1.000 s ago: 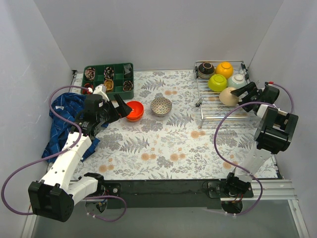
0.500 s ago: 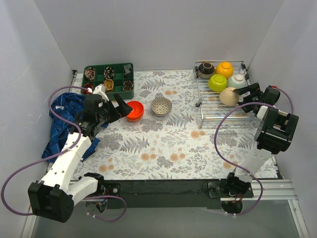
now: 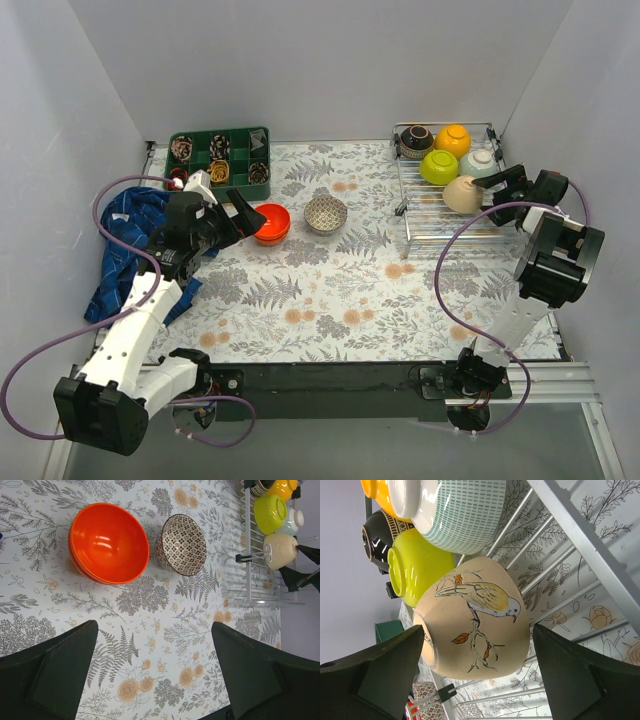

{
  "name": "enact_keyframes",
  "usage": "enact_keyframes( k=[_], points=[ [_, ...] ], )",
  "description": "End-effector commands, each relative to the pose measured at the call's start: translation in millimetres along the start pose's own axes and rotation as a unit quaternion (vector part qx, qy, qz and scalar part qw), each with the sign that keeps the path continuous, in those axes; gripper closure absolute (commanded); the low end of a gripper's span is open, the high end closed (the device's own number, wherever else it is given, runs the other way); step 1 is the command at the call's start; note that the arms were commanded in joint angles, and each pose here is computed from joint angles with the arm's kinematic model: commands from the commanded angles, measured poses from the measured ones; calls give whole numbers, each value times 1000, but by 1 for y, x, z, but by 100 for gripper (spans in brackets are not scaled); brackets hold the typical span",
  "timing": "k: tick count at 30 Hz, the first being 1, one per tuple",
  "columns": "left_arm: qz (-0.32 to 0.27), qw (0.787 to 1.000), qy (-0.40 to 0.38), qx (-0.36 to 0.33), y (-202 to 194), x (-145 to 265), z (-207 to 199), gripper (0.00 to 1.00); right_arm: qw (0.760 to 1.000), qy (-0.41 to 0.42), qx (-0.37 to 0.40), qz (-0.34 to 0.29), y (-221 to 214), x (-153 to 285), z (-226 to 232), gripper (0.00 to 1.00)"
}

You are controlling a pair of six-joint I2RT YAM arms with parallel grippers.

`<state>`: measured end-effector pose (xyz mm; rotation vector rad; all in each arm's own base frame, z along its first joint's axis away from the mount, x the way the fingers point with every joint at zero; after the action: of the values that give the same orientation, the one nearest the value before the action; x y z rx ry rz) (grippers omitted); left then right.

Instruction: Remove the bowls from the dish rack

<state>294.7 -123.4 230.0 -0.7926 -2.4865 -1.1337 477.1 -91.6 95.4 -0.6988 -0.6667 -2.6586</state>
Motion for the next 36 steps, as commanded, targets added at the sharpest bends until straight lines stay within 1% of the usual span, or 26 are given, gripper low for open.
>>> enact_keyframes(
  k=[1, 6, 12, 15, 17, 21, 22, 24, 25, 27, 28, 30, 31, 32, 35, 36],
  points=[
    [-13, 1000, -10, -2, 5, 10, -8, 2, 996, -50, -19, 71, -33, -4, -36, 1],
    [-10, 1000, -12, 1, 2, 11, -7, 2, 995, -21, -7, 93, -37, -5, -27, 1],
    [-13, 1000, -12, 1, 3, 16, -8, 2, 995, -13, -3, 101, -41, -4, -27, 2],
    [-14, 1000, -13, 1, 3, 18, -8, 2, 994, -6, -2, 108, -42, -5, -26, 5],
    [-13, 1000, -13, 4, 2, 19, -8, 2, 993, 12, -3, 119, -44, -4, -20, 12],
    [-13, 1000, -12, 8, 0, 23, -8, 2, 994, 20, 8, 110, -40, 1, -11, 25],
    [-13, 1000, -12, 8, 0, 23, -8, 2, 994, 22, 12, 110, -40, 3, -10, 31],
    [-14, 1000, -11, 8, 0, 24, -7, 2, 994, 31, 19, 107, -37, 6, -4, 38],
    [-13, 1000, -11, 8, 0, 24, -7, 2, 994, 34, 23, 106, -36, 7, -1, 46],
    [-13, 1000, -10, 8, 0, 24, -7, 2, 993, 41, 30, 104, -35, 11, 4, 53],
    [-13, 1000, -10, 7, 0, 25, -7, 2, 993, 44, 34, 99, -33, 14, 9, 60],
    [-14, 1000, -11, 6, 0, 26, -8, 2, 993, 50, 45, 94, -30, 17, 14, 66],
    [-15, 1000, -12, 5, 1, 26, -8, 2, 993, 54, 51, 89, -27, 20, 19, 71],
    [-14, 1000, -11, 5, 0, 26, -7, 2, 993, 57, 57, 87, -26, 22, 21, 73],
    [-15, 1000, -11, 2, 0, 27, -7, 2, 992, 64, 72, 83, -24, 28, 28, 75],
    [-15, 1000, -11, 1, 0, 27, -7, 2, 991, 68, 82, 82, -24, 29, 30, 79]
  ],
)
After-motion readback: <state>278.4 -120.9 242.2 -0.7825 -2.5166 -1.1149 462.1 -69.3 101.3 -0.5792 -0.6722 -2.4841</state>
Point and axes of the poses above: each gripper's point midway between its finger pads, its own x axis back along the fingers, its own z axis along the line the jaws close on, y = z × x, the point moved 1 cm from there along x, back along the fingers, and after that the axes turned 5 degrees about x, right-handed, at the moved point
